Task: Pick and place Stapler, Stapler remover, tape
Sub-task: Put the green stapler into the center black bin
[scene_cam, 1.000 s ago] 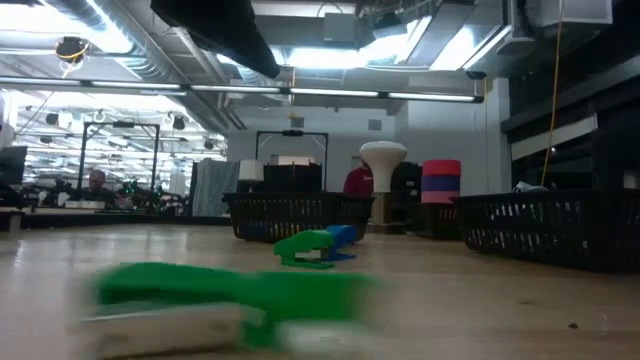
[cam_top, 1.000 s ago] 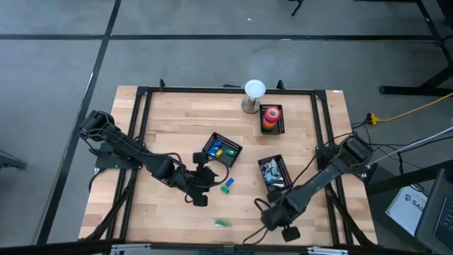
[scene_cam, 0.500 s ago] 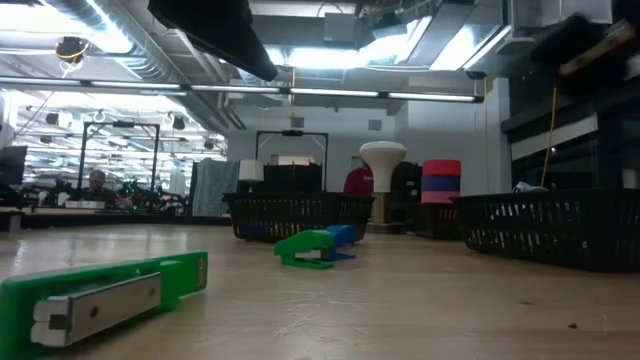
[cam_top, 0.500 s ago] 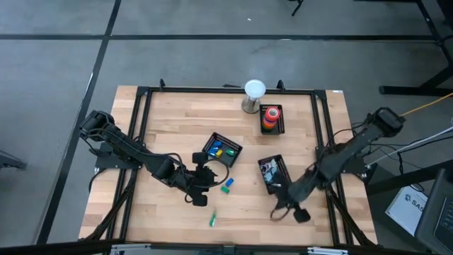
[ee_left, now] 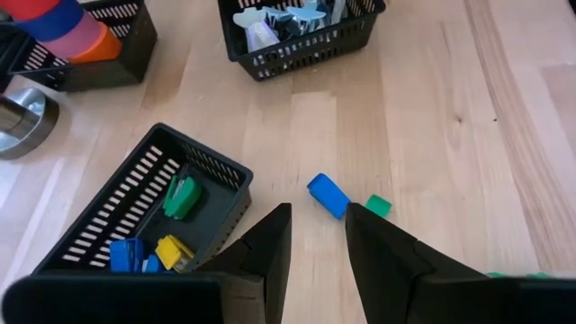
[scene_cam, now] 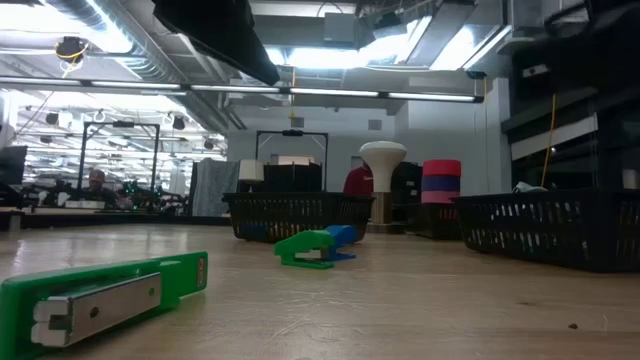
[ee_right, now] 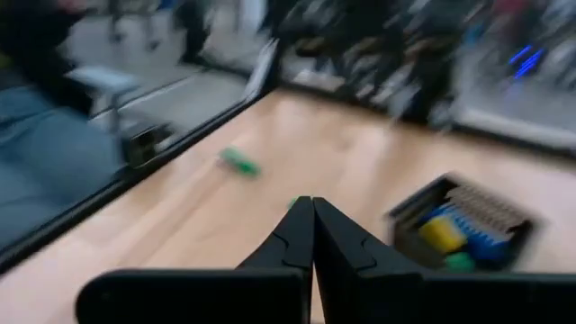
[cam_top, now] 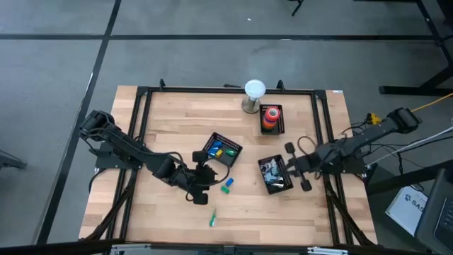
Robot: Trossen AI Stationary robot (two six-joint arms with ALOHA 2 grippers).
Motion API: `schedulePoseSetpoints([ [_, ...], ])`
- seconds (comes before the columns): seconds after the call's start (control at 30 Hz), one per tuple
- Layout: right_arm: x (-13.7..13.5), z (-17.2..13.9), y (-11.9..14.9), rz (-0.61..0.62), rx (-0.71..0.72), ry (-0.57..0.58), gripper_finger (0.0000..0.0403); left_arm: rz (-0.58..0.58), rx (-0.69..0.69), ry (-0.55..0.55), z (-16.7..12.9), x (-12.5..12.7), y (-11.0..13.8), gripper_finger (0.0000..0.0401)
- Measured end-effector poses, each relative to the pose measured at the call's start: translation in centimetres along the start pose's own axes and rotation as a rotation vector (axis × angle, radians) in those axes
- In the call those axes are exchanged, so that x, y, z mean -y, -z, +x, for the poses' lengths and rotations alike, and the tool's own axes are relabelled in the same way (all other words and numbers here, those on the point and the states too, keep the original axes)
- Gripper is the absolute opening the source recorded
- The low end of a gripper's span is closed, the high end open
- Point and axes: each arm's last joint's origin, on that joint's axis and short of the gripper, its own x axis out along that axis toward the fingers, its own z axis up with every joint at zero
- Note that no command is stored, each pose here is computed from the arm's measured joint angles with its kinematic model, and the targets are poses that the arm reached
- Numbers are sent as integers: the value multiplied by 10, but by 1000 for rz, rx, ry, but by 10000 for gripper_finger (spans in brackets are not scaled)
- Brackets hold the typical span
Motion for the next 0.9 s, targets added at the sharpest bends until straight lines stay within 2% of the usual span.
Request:
schedulePoseSetpoints([
  [0.17,7,-17,22,-62,186,110,5,-17,2,0,0,0,0,104],
  [0.47,19,-27,17,-199,237,164,5,-25,1,-7,1,-3,-1,104],
  [0.67,26,-36,26,-176,147,213,5,-35,0,-10,2,-4,-1,104],
  [0.9,30,-48,31,-156,127,264,5,-33,-3,-10,2,-4,-1,104],
])
